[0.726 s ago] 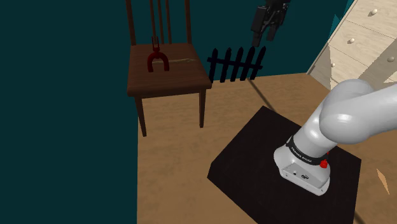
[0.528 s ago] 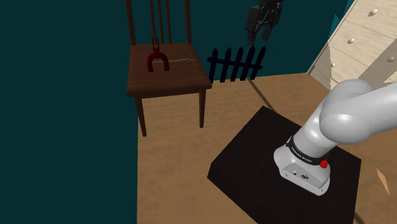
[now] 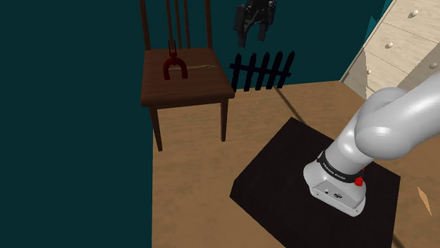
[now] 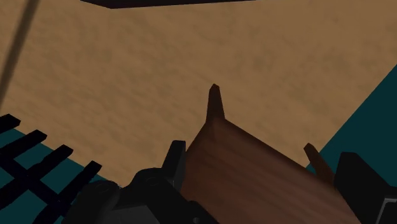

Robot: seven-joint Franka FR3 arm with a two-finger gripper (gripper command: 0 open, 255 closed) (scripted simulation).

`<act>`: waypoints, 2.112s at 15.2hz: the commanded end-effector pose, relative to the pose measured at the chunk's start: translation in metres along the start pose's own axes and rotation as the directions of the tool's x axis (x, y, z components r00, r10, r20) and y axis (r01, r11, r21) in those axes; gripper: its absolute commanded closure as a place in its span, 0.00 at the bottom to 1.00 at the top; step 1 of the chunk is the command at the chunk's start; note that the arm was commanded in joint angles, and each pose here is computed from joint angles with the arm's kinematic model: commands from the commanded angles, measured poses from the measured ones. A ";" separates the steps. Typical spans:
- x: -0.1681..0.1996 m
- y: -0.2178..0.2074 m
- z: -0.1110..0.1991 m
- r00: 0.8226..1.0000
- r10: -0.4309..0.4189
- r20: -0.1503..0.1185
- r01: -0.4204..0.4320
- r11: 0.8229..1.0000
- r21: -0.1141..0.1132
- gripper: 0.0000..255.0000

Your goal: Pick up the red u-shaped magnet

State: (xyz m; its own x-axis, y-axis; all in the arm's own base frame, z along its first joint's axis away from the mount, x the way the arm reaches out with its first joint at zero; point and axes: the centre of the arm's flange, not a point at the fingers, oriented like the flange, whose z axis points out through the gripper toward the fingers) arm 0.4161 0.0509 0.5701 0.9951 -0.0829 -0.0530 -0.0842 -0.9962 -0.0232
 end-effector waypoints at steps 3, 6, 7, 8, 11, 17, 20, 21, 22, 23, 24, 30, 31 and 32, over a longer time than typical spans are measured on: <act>0.047 -0.026 0.005 1.000 0.003 -0.010 -0.003 1.000 -0.007 0.00; 0.081 -0.044 0.007 1.000 0.005 -0.017 -0.005 1.000 -0.012 0.00; 0.093 -0.051 0.008 1.000 0.005 -0.019 -0.006 1.000 -0.014 0.00; 0.104 -0.057 0.008 1.000 0.006 -0.022 -0.006 1.000 -0.016 0.00; 0.138 -0.075 0.010 1.000 0.008 -0.029 -0.009 1.000 -0.021 0.00; 0.207 -0.112 0.014 0.999 0.012 -0.044 -0.013 0.999 -0.033 0.00; 0.241 -0.131 0.015 0.999 0.013 -0.052 -0.015 0.999 -0.038 0.00; 0.247 -0.133 0.015 0.999 0.014 -0.053 -0.016 0.999 -0.039 0.00; 0.247 -0.133 0.021 0.999 0.014 -0.053 -0.016 0.999 -0.039 0.00; 0.247 -0.133 0.026 0.999 0.014 -0.053 -0.016 0.999 -0.039 0.00; 0.248 -0.133 0.031 0.999 0.014 -0.053 -0.016 0.999 -0.039 0.00; 0.249 -0.133 0.055 0.999 0.014 -0.053 -0.016 0.999 -0.039 0.00; 0.249 -0.132 0.055 0.999 0.014 -0.053 -0.016 0.999 -0.039 1.00; 0.249 -0.132 0.055 0.999 0.014 -0.053 -0.016 0.999 -0.039 1.00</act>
State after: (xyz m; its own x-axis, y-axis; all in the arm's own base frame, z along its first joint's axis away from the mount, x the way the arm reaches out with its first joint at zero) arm 0.6726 0.1633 0.5055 0.9952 -0.0983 -0.0003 -0.0983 -0.9950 0.0168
